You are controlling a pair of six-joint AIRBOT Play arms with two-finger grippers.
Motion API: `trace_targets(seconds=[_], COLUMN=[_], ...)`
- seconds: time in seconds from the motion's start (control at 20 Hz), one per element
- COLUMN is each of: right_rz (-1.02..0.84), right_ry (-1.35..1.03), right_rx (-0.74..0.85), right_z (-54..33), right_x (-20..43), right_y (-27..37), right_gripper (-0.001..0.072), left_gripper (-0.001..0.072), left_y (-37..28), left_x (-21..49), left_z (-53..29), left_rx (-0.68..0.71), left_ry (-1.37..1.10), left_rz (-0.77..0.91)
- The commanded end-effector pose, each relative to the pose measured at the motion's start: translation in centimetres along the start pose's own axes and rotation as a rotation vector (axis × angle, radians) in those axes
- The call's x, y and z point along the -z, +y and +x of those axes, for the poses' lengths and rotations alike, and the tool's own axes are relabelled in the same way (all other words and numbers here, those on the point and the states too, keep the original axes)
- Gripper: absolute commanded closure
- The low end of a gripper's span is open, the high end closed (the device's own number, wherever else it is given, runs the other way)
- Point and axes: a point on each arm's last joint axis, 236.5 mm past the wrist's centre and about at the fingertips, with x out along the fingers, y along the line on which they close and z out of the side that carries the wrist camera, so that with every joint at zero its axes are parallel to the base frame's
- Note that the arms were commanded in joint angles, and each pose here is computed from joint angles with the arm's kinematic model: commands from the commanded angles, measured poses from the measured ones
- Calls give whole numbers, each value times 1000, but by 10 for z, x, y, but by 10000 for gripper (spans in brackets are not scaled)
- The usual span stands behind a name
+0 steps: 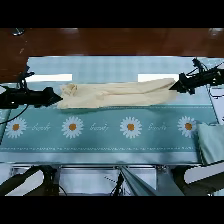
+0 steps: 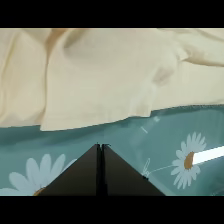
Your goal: Fold the shirts.
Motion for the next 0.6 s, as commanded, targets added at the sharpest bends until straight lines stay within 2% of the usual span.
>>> trace_targets(seconds=[0.0,0.2,0.4,0.55], right_rz=[-105,-183,-229,-273], right_ry=[-27,-149,-243,-266], right_rx=[93,112,119,112], right_z=[-49,-93,-114,-118], right_x=[32,72,110,129], right_y=[22,63,94,115], right_gripper=[686,686,686,686], left_gripper=[687,688,688,688], left_y=[-36,-93,-156,-205], left_x=[10,20,21,49], left_z=[21,67,128,184], left_rx=[59,86,139,180], left_ry=[24,47,103,249], left_rz=[64,198,249,252])
